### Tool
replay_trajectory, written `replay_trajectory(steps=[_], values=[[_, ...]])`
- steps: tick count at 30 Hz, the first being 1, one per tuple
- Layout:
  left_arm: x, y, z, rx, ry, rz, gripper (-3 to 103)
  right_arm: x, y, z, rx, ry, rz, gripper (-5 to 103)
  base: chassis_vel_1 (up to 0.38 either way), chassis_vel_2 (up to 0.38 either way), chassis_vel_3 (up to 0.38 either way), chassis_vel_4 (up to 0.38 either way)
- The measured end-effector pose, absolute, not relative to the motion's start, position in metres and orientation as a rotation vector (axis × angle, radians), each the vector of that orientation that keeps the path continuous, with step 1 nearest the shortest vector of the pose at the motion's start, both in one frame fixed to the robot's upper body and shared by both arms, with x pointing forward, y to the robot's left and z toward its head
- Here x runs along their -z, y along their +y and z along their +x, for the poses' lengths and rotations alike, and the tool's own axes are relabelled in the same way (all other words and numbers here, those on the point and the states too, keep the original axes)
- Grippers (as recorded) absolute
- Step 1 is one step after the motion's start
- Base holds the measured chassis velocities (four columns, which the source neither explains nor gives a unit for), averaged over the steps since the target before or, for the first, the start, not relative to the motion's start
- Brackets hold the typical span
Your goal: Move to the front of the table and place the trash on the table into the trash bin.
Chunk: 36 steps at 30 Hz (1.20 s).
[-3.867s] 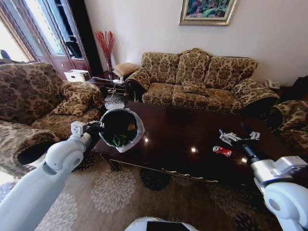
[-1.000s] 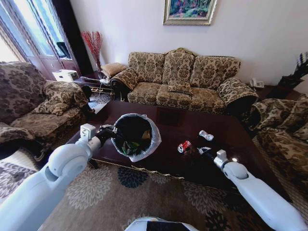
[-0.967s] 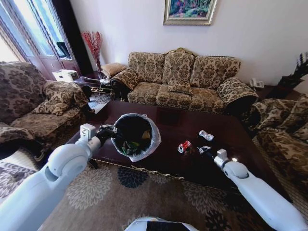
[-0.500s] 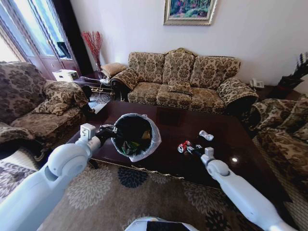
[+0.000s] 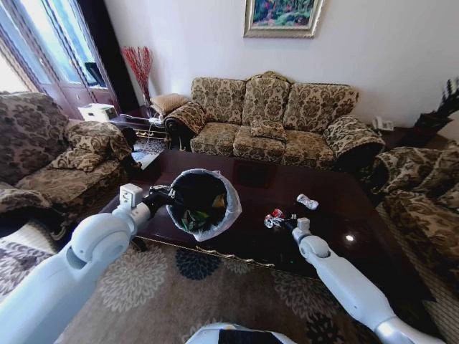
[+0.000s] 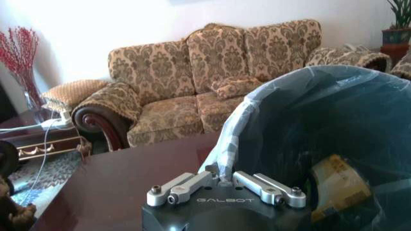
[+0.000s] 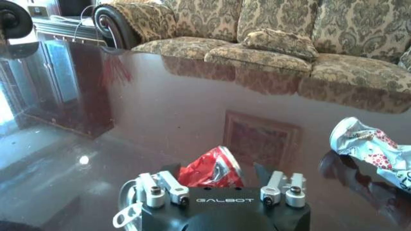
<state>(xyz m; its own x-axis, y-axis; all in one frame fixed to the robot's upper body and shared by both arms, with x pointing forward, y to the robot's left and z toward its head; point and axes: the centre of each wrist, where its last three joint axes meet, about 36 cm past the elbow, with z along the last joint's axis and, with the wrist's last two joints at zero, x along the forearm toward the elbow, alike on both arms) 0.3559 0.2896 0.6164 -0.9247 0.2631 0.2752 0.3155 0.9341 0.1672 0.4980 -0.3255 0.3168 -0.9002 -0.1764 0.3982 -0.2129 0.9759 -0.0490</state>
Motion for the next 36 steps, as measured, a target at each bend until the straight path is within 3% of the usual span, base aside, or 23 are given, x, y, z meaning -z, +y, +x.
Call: replay_trajectory(steps=[2, 6, 9, 11, 12, 14, 19, 28, 36], values=[[-0.616, 0.29, 0.356, 0.304, -2.842, -0.432, 0, -0.317, -0.326, 0.498, -0.128, -2.722, 0.28, 72, 0.0, 0.0, 0.0, 0.0], [-0.616, 0.29, 0.357, 0.302, -2.848, -0.431, 0, -0.315, -0.33, 0.497, -0.138, -2.726, 0.286, 51, 0.0, 0.0, 0.0, 0.0], [-0.616, 0.291, 0.357, 0.306, -2.851, -0.429, 0, -0.312, -0.33, 0.496, -0.135, -2.721, 0.286, 42, 0.0, 0.0, 0.0, 0.0], [-0.617, 0.291, 0.357, 0.306, -2.852, -0.428, 0, -0.312, -0.331, 0.495, -0.134, -2.721, 0.283, 42, 0.0, 0.0, 0.0, 0.0], [-0.617, 0.291, 0.357, 0.307, -2.853, -0.428, 0, -0.311, -0.331, 0.494, -0.131, -2.721, 0.283, 34, 0.0, 0.0, 0.0, 0.0], [-0.617, 0.291, 0.357, 0.307, -2.853, -0.429, 0, -0.31, -0.332, 0.493, -0.132, -2.721, 0.283, 34, 0.0, 0.0, 0.0, 0.0], [-0.618, 0.29, 0.355, 0.309, -2.856, -0.432, 0, -0.309, -0.336, 0.49, -0.141, -2.726, 0.279, 19, 0.0, 0.0, 0.0, 0.0], [-0.618, 0.288, 0.354, 0.308, -2.857, -0.445, 0, -0.332, -0.344, 0.48, -0.149, -2.808, 0.239, 16, 0.0, 0.0, 0.0, 0.0], [-0.618, 0.299, 0.367, 0.352, -2.8, -0.511, 0, -0.474, -0.364, 0.465, -0.075, -3.119, 0.272, 16, 0.0, 0.0, 0.0, 0.0]])
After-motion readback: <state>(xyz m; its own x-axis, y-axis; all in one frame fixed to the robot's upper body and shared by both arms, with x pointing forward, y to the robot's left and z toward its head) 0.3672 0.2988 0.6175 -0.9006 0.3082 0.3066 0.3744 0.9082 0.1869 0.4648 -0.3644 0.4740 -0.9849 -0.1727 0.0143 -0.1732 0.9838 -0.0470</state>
